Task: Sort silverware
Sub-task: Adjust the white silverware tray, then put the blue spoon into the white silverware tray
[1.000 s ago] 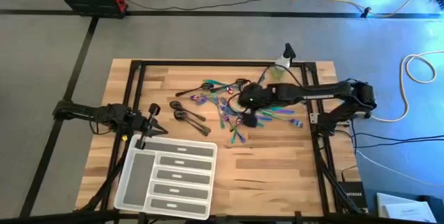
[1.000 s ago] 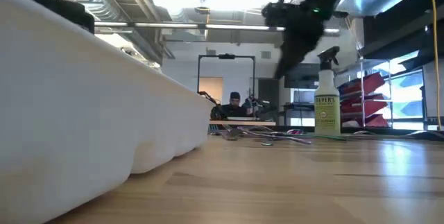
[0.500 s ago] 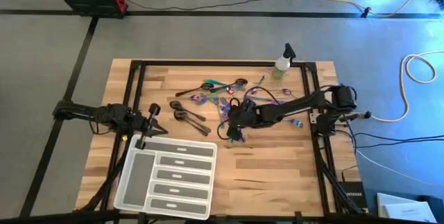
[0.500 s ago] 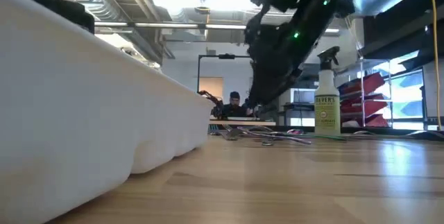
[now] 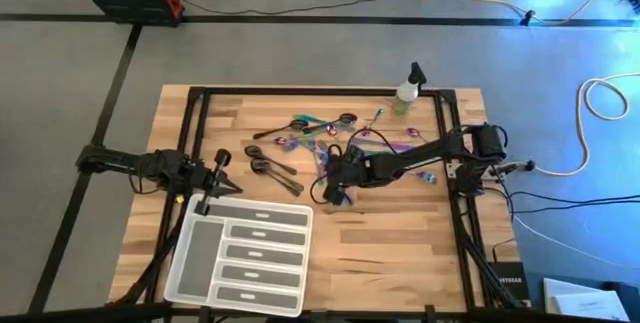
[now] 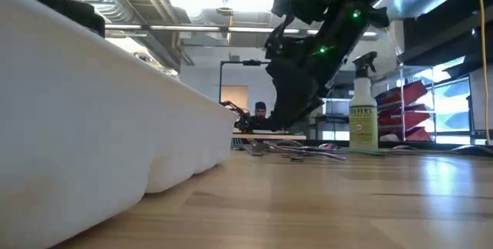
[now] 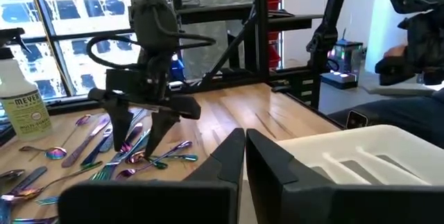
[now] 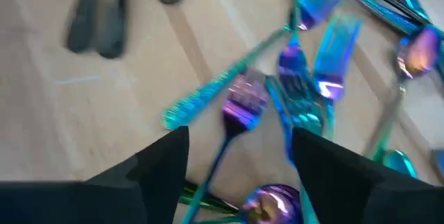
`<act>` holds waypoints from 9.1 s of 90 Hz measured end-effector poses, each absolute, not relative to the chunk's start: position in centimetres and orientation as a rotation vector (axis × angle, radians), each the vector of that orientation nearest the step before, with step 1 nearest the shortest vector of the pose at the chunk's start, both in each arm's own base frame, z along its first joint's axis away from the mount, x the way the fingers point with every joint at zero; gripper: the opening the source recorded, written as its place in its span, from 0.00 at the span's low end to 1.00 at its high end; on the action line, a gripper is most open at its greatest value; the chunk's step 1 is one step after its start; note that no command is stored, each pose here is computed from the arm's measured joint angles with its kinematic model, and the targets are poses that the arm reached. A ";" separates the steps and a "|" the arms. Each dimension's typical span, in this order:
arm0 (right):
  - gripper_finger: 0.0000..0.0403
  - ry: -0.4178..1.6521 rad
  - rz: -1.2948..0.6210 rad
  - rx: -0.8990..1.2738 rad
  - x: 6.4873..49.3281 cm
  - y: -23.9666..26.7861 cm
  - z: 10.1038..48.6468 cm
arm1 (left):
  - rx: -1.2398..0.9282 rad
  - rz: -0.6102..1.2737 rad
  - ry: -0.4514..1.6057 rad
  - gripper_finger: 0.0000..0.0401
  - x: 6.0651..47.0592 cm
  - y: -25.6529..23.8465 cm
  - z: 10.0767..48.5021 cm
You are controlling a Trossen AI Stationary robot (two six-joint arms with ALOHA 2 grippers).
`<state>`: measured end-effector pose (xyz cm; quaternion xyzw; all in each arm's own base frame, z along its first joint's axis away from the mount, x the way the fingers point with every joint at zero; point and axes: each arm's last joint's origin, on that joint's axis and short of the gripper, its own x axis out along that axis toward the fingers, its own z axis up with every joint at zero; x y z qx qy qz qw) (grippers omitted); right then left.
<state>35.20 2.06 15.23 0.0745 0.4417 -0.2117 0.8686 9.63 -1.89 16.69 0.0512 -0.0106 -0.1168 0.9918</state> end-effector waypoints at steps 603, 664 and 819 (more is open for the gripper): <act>0.01 1.136 -0.175 -0.236 29.2 12.5 24.8 | -0.027 -0.397 1.137 0.00 19.3 -14.6 15.0; 0.23 0.951 -0.243 0.081 30.5 3.3 19.3 | 0.349 -0.266 0.552 0.00 20.6 -18.2 24.4; 0.02 1.115 -0.564 0.263 36.1 -11.5 12.3 | 0.260 -0.168 0.323 0.00 20.5 -15.4 19.1</act>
